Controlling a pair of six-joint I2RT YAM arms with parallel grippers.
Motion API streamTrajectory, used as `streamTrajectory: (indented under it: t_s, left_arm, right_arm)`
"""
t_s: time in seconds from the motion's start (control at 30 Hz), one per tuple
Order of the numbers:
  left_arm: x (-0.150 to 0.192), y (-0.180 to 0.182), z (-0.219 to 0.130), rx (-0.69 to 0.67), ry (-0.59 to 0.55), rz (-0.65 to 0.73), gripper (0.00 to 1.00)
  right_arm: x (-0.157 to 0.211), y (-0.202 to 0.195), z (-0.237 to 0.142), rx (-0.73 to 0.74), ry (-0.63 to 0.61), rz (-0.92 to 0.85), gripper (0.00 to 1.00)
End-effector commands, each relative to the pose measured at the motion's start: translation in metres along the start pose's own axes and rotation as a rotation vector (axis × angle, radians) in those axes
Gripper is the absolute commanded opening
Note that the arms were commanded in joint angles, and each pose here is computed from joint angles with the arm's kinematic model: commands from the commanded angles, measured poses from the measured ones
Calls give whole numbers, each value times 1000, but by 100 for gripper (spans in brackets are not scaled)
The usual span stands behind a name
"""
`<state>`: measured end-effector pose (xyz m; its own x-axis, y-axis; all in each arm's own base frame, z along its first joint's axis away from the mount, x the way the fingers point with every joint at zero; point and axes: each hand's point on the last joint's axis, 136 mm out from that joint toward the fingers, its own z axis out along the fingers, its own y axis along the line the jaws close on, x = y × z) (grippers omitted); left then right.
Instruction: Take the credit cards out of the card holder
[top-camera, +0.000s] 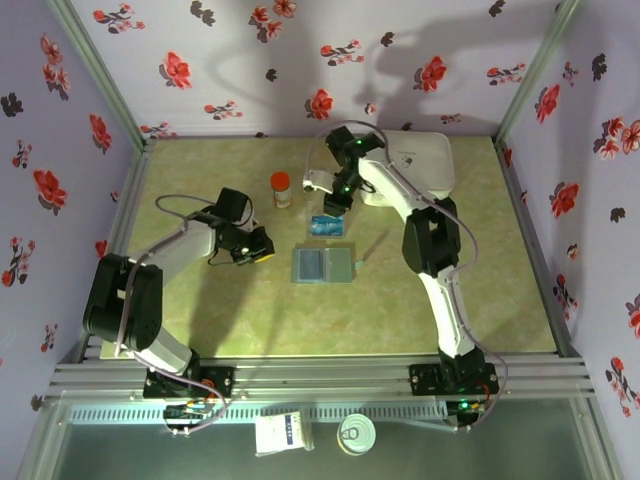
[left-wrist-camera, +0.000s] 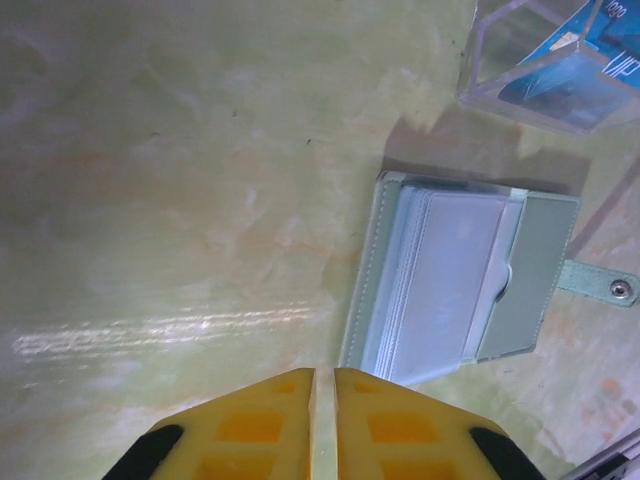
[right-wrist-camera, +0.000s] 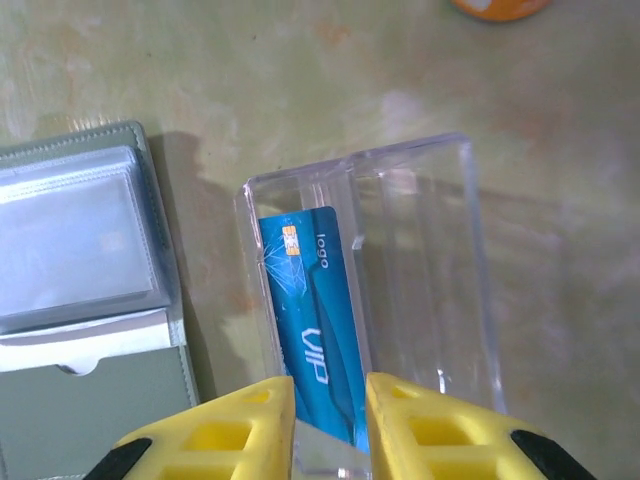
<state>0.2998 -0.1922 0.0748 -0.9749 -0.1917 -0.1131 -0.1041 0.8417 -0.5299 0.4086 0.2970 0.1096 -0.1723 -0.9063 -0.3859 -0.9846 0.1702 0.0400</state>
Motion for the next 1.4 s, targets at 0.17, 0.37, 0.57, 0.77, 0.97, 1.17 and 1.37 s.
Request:
streamTrajectory:
  t_s: [0.17,0.37,0.57,0.77,0.97,1.17,1.37]
  left_arm:
    - [7,-22,30,65,42,14,12]
    - [15,-25,47,69,58,22,9]
    - [22,-30,58,67,81,40,6]
    - [28,-29,64,45,87,50,3]
    - [31,-18,61,-10,77,60,1]
    - [33,-15,65,-17,84,65,0]
    - [30,-15,67,-14,78,59,0]
  right_arm:
    - [-11,6,-9,190,-107,284,27]
    - [6,24,2,275,-155,660,26]
    - [38,46,12,321,-144,1024,26]
    - [40,77,24,192,-182,1265,27]
    - [15,105,32,12,-275,1302,33]
    - [11,117,41,-61,-278,1316,36]
    - [-1,119,47,-139,-310,1329,42]
